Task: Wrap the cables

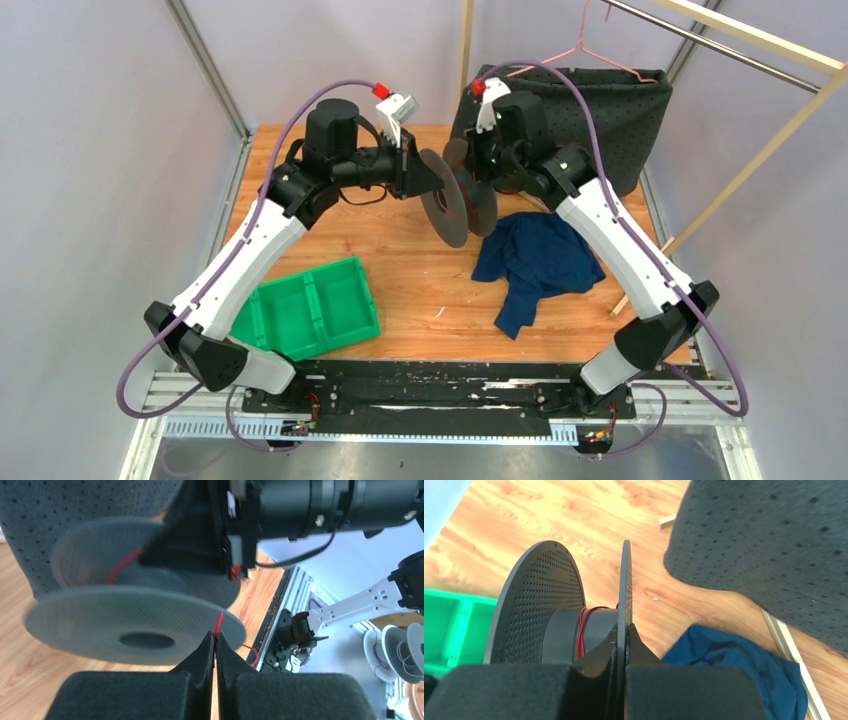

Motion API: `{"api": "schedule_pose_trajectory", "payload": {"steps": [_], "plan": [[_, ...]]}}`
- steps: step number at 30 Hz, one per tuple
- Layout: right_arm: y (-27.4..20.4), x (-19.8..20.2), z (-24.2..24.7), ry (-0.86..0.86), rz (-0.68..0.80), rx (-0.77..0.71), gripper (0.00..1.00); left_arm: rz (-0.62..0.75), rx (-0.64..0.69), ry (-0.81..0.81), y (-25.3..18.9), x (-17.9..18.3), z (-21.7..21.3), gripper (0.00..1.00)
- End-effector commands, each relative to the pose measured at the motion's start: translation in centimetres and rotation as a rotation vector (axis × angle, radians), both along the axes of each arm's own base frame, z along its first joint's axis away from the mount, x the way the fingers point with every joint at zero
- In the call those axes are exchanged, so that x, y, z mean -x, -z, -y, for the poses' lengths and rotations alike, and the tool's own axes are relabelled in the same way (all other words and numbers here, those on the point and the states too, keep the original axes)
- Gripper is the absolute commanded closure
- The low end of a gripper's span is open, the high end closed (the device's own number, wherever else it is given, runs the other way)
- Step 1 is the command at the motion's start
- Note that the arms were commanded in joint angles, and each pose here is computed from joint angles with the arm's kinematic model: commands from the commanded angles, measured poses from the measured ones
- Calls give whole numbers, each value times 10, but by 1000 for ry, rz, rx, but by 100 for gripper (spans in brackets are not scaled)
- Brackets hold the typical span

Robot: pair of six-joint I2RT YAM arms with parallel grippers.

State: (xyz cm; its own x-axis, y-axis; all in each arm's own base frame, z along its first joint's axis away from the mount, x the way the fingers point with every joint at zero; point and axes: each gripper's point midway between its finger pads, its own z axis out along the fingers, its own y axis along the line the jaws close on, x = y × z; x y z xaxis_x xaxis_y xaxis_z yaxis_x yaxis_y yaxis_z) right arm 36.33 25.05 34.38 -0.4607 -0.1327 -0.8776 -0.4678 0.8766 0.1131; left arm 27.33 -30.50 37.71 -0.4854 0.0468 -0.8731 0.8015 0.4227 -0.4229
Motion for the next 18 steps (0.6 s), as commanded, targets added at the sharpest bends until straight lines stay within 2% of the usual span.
{"api": "schedule_pose_trajectory", "payload": {"steps": [1,10,15,18], "plan": [[-19,42,-8,-167,47,-10,99,13,-26,21,-5,-5,3,100],[-11,88,-2,-370,49,38,99,95,-74,0,-6,-29,-2,100],[-11,103,3,-416,57,44,99,102,-98,-27,5,-40,-19,100],[-12,106,6,-413,44,30,99,144,-132,19,20,-34,-24,100]]}}
